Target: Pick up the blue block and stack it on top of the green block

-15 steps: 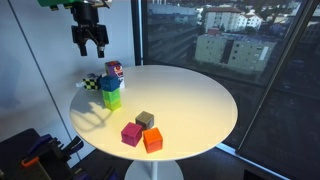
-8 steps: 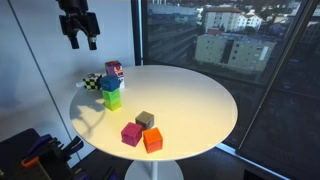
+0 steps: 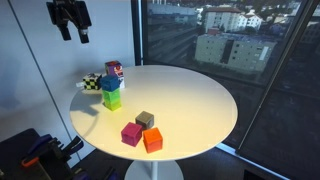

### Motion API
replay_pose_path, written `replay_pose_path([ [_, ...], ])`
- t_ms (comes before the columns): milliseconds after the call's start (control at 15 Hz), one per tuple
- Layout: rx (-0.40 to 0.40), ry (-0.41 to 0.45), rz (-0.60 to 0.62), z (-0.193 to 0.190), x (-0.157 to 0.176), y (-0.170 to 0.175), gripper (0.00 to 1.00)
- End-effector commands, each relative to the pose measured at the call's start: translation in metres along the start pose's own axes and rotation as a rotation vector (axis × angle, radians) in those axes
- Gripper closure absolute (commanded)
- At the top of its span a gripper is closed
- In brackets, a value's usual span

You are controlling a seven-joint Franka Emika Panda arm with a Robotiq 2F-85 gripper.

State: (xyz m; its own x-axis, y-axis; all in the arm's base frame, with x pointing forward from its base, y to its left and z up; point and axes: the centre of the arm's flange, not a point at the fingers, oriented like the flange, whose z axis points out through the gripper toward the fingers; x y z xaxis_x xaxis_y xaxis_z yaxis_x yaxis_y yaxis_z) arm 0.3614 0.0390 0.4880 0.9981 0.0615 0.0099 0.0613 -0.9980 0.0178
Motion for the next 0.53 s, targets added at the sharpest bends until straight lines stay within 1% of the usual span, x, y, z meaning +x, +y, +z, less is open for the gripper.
replay_pose_path([
  [0,0.053,0.038,-0.008,-0.0066,-0.0174,0.0132,0.00],
  [267,0.058,0.044,-0.007,-0.0073,-0.0199,0.0196,0.00],
  [333,0.039,0.028,0.004,-0.0066,-0.0131,0.0135,0.00],
  [467,0.038,0.027,0.003,-0.0060,-0.0132,0.0132,0.00],
])
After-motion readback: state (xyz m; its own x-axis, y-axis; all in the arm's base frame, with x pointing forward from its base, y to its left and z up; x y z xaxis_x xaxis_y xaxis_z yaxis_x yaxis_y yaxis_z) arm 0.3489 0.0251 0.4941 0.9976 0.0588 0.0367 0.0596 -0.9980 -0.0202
